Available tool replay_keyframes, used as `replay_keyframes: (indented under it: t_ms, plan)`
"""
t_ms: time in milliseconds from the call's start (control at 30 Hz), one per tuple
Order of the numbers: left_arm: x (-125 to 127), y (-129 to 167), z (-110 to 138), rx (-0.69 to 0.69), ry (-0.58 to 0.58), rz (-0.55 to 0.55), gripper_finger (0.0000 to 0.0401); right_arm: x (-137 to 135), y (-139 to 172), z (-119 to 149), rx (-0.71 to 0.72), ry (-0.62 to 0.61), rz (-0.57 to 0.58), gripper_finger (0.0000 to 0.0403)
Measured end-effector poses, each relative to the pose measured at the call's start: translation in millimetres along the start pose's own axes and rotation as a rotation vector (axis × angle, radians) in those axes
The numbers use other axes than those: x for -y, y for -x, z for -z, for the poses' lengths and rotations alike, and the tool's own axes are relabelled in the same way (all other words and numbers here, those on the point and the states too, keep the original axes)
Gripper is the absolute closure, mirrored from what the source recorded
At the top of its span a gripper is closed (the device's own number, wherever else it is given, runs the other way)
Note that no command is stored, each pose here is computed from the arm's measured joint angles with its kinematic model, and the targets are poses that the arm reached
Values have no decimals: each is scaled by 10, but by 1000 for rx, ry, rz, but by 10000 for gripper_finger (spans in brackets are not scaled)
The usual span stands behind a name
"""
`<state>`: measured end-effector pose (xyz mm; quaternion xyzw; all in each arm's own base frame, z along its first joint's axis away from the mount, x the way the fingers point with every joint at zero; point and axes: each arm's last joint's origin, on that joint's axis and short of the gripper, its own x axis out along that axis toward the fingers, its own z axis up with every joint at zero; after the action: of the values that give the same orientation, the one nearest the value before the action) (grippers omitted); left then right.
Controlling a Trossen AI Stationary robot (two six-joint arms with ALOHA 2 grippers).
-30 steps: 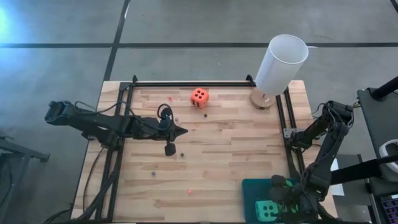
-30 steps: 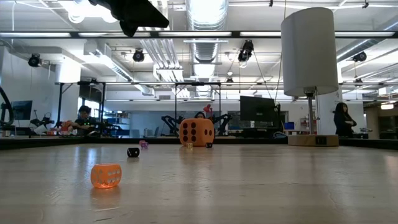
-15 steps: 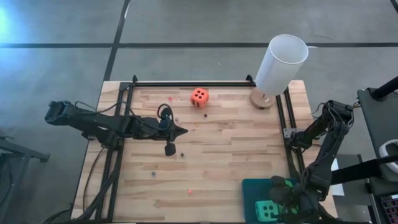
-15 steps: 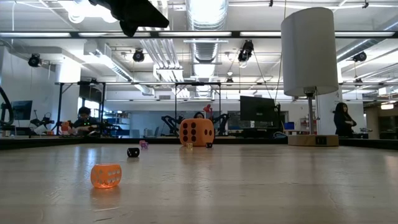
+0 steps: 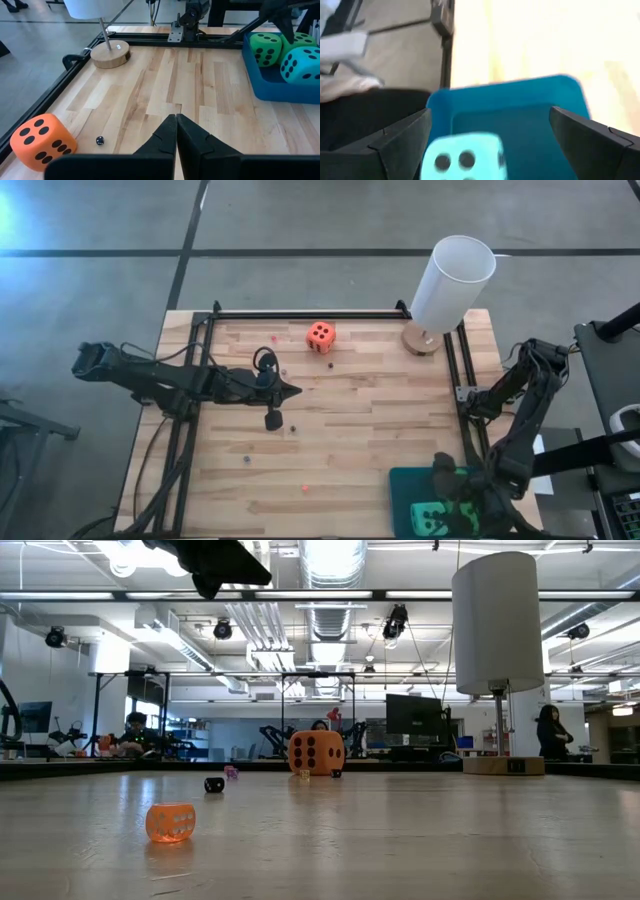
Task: Pick & Place Dice
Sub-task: Put the large orange die into the blue bin
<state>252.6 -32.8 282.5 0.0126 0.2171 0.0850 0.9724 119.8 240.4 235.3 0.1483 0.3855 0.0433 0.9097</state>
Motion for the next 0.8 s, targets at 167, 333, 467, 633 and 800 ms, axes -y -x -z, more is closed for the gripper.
replay_keyframes:
  t_ms: [167, 333, 467, 633, 800]
  plan:
    - [-1, 0, 3, -3, -1, 0, 386, 51, -37, -92, 75, 46, 54, 3]
    - [-1, 0, 1, -2, -1, -1, 386, 142, -114, -226, 167, 82, 147, 3]
    - [-1, -1, 3, -3, -1, -1, 386, 260, -211, -347, 188, 108, 220, 3]
    - [-1, -1, 3, -3, -1, -1, 386, 459, -349, -510, 194, 82, 315, 3]
    - [-1, -1, 2, -3, -1, -1, 386, 639, -446, -631, 191, 73, 391, 3]
